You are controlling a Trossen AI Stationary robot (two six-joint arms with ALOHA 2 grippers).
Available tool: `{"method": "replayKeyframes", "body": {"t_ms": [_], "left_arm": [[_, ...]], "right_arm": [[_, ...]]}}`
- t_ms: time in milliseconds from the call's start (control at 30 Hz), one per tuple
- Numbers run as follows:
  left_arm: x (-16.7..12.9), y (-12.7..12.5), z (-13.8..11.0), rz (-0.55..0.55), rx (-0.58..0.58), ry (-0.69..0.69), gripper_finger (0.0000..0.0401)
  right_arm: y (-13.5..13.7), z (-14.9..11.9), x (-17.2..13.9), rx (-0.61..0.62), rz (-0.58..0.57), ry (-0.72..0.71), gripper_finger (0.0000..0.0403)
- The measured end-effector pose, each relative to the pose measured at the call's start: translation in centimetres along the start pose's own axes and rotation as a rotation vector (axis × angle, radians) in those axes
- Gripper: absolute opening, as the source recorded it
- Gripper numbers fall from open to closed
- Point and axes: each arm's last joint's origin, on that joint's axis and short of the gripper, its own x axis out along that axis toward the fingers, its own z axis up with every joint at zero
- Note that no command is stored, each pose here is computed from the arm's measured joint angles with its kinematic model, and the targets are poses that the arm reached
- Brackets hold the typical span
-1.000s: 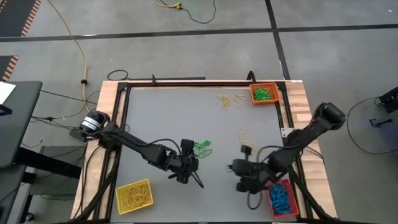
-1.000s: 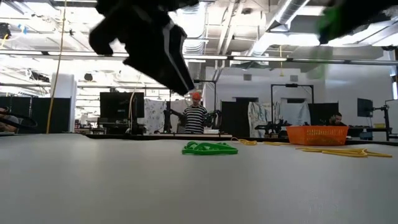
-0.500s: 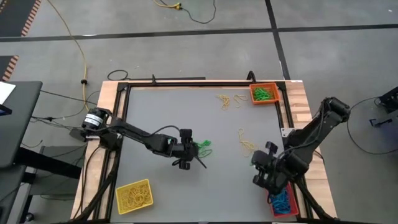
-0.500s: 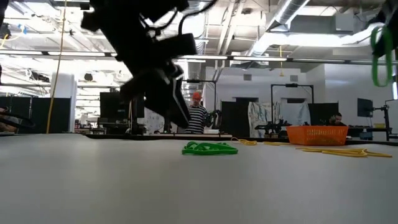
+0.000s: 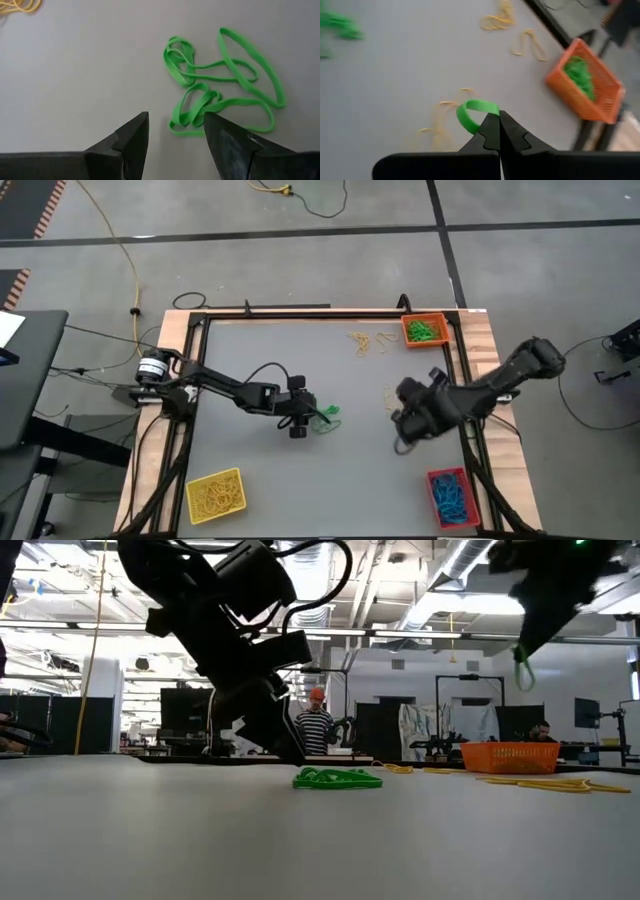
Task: Sort rubber bands into baskets
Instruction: Put the green rubber band into the orange bin
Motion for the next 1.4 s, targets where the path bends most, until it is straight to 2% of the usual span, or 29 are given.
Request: {"method": "replayKeyframes", "body": {"t_ms": [267,533,833,1067,1233,1400], "left_arm": [[-0.2,-1.0,0.1,-0.020,-0.037,-0.010,0.0181],[-1.1,-4.0,0.1,-0.080,-0.066,-0.023,0.0181],[-2.4,-7.6,-0.2,-0.150,-0.086,-0.034,0.0181],[-3.2,-9.5,-0.6,-0.150,-0.125,-0.045,0.0181],[-3.6,-10.3,-0.7,-0.139,-0.144,-0.055,0.0180],[-3.8,-10.7,-0.8,-0.125,-0.173,-0.059,0.0180]], "right_arm": [[-3.8,3.6,4.7,-0.039,-0.176,0.140,0.0017],[-9.0,6.2,9.6,-0.064,-0.260,0.289,0.0017],[-15.3,7.7,14.0,0.032,-0.212,0.348,0.0017],[-19.6,7.1,15.9,0.160,-0.157,0.379,0.0019],[-21.4,6.4,16.4,0.228,-0.142,0.410,0.0041],[-21.5,6.5,16.7,0.206,-0.129,0.402,0.0047]]}}
